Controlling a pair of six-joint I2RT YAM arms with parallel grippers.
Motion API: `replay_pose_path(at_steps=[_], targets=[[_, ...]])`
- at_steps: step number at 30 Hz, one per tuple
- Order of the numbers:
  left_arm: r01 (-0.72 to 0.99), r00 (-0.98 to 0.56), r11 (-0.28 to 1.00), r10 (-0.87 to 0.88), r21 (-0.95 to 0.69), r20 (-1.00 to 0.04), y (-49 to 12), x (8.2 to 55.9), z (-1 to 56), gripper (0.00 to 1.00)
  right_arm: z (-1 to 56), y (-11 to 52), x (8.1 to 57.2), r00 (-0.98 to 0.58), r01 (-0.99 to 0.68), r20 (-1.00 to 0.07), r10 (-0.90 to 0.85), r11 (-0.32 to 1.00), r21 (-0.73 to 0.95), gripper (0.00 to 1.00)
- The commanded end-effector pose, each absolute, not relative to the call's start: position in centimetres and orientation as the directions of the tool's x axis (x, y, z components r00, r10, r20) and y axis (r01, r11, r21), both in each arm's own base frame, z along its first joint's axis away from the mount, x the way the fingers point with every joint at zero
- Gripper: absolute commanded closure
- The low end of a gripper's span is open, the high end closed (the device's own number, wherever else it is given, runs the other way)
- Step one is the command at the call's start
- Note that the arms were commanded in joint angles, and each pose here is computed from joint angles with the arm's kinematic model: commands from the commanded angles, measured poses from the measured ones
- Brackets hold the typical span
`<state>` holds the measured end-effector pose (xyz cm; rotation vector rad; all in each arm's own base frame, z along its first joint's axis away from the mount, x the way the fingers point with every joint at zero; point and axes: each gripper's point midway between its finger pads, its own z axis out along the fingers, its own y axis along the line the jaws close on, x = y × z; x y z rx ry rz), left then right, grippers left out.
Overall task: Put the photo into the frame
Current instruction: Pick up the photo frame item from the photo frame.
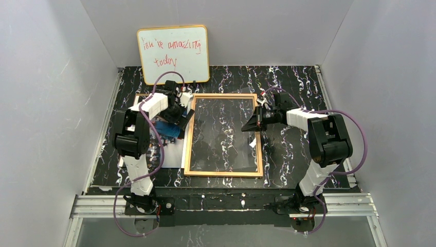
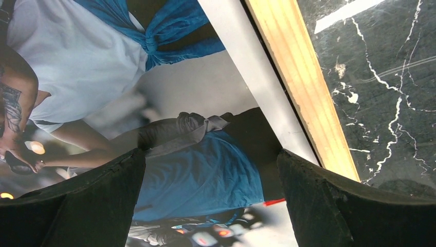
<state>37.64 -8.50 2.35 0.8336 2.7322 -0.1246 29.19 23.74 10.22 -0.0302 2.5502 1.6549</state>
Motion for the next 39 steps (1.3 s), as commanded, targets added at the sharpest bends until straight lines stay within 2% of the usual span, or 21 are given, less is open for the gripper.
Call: replay_pose_path(at_steps=[1,8,21,39], targets=[[0.569,-0.8,0.822,0.545,-0.029,-0.25,-9.0,36.2,1.1,0.02,11.9,24.5,30.1,-0.98,-0.176,-0.199,0.024,0.37,0.912,0.99],[0.579,-0.796,0.815,0.556,-0.03,-0.238,-9.2,35.9,0.7,0.02,15.0,25.0,30.4,-0.93,-0.336,-0.364,0.042,0.299,0.893,0.99],[0.585,-0.792,0.811,0.565,-0.022,-0.231,-9.0,35.6,0.7,0.02,15.5,25.7,29.9,-0.923,-0.371,-0.385,0.01,0.246,0.895,0.99],[0.551,-0.82,0.83,0.52,-0.082,-0.24,-9.7,35.6,1.4,0.03,18.8,27.5,29.1,-0.869,-0.49,-0.495,-0.001,0.151,0.859,0.99]])
